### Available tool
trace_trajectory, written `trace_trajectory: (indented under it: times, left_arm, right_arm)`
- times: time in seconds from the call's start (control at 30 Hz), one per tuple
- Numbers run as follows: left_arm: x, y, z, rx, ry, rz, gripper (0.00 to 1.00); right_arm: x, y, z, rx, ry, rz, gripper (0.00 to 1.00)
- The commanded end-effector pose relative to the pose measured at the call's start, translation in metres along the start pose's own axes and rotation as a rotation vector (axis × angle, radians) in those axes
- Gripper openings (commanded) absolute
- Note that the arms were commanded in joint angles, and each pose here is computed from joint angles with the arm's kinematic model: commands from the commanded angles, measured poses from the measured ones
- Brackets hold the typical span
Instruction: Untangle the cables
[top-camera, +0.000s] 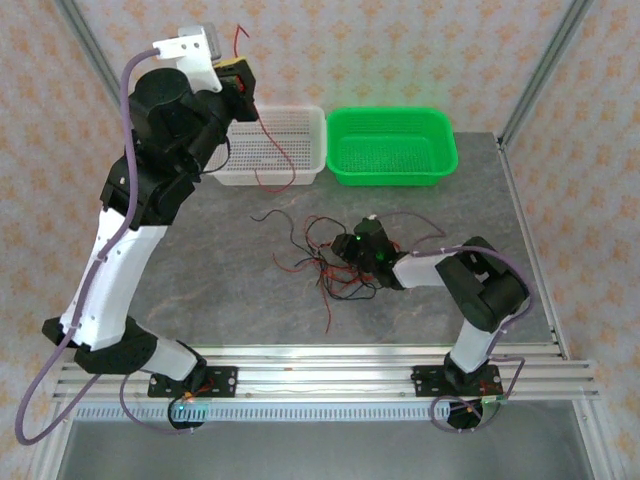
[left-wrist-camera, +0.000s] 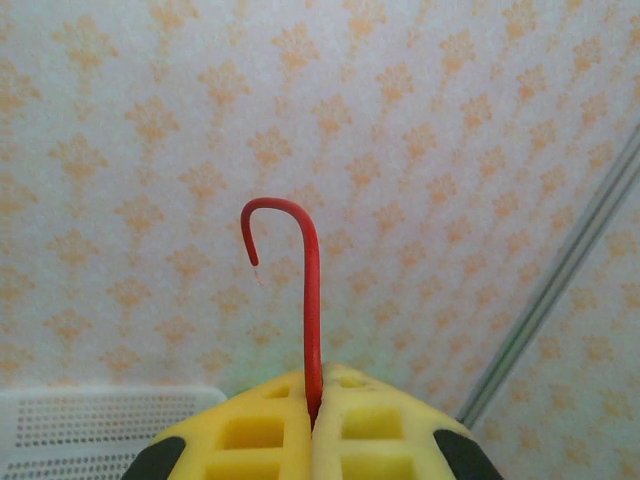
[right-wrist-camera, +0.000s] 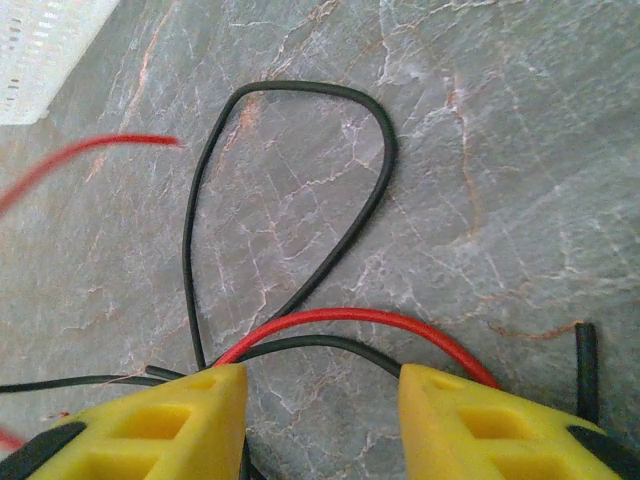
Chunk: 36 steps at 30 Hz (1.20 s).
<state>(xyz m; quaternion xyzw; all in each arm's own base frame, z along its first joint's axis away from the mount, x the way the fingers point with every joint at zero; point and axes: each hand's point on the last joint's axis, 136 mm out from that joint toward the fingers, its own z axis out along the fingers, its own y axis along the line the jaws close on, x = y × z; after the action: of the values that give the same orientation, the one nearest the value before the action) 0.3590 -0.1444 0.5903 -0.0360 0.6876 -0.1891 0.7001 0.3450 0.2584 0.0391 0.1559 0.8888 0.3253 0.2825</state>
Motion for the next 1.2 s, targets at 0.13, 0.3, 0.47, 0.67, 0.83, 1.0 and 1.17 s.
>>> trace_trajectory:
  times: [0.13, 0.3, 0.47, 0.67, 0.83, 1.0, 1.17]
  left_arm:
    - [-0.024, 0.016, 0.006, -0.117, -0.073, 0.082, 0.00]
    - [-0.027, 0.039, 0.029, -0.157, -0.123, 0.077, 0.00]
    - [-0.031, 0.059, 0.051, -0.162, -0.194, 0.070, 0.00]
    - [-0.028, 0.074, 0.080, -0.149, -0.250, 0.076, 0.00]
    - [-0.012, 0.091, 0.116, -0.143, -0.264, 0.061, 0.00]
    - [0.010, 0.121, 0.155, -0.169, -0.277, 0.048, 0.00]
    - [0.059, 0.162, 0.201, -0.221, -0.235, 0.043, 0.00]
  right_arm:
    - [0.016, -0.047, -0.008, 0.144, 0.027, -0.020, 0.47]
    - [0.008, -0.026, -0.022, 0.101, 0.033, -0.085, 0.52]
    - [-0.009, -0.004, -0.051, 0.085, 0.004, -0.159, 0.56]
    - [-0.029, 0.023, -0.094, 0.049, -0.060, -0.197, 0.66]
    - [-0.045, 0.047, -0.129, 0.000, -0.117, -0.208, 0.70]
    - [-0.053, 0.060, -0.157, -0.042, -0.153, -0.201, 0.70]
    - [-0.052, 0.055, -0.170, -0.038, -0.165, -0.176, 0.70]
